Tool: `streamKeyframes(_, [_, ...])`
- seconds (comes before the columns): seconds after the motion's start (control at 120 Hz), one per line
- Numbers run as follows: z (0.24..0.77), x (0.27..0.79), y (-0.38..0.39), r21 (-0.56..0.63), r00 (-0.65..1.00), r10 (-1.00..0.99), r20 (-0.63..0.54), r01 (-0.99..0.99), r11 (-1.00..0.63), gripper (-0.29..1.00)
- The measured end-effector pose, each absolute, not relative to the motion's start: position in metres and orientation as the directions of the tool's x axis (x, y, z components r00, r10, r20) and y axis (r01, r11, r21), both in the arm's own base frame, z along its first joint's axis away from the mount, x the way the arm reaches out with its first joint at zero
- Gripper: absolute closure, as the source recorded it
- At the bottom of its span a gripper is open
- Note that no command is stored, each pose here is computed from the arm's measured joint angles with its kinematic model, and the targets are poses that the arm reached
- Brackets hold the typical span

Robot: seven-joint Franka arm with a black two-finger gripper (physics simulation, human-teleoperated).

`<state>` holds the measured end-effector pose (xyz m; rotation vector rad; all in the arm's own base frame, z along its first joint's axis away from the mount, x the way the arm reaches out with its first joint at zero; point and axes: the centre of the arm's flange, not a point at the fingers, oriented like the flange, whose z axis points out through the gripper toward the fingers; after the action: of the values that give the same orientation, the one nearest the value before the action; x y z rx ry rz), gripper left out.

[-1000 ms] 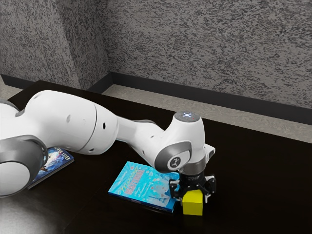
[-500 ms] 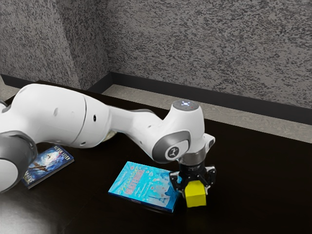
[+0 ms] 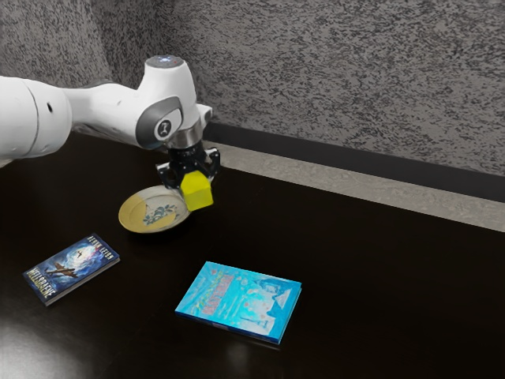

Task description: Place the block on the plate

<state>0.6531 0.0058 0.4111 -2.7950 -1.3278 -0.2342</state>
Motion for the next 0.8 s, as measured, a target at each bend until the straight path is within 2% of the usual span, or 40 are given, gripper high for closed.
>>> streamKeyframes(0.15, [0.380,0.679,0.110,-0.011,0.597,0.791,0.129,0.799,-0.601,0.27])
streamKeyframes(0.35, [0.339,0.702,0.171,-0.021,0.655,0.750,0.093,0.754,-0.656,0.28])
streamKeyframes(0.542, [0.344,0.702,0.171,-0.001,0.727,0.682,0.080,0.685,-0.729,0.13])
streamKeyframes(0.642, [0.375,0.687,0.147,0.013,0.771,0.631,0.086,0.633,-0.774,0.08])
streamKeyframes(0.8, [0.442,0.663,0.068,0.017,0.863,0.493,0.113,0.495,-0.869,0.04])
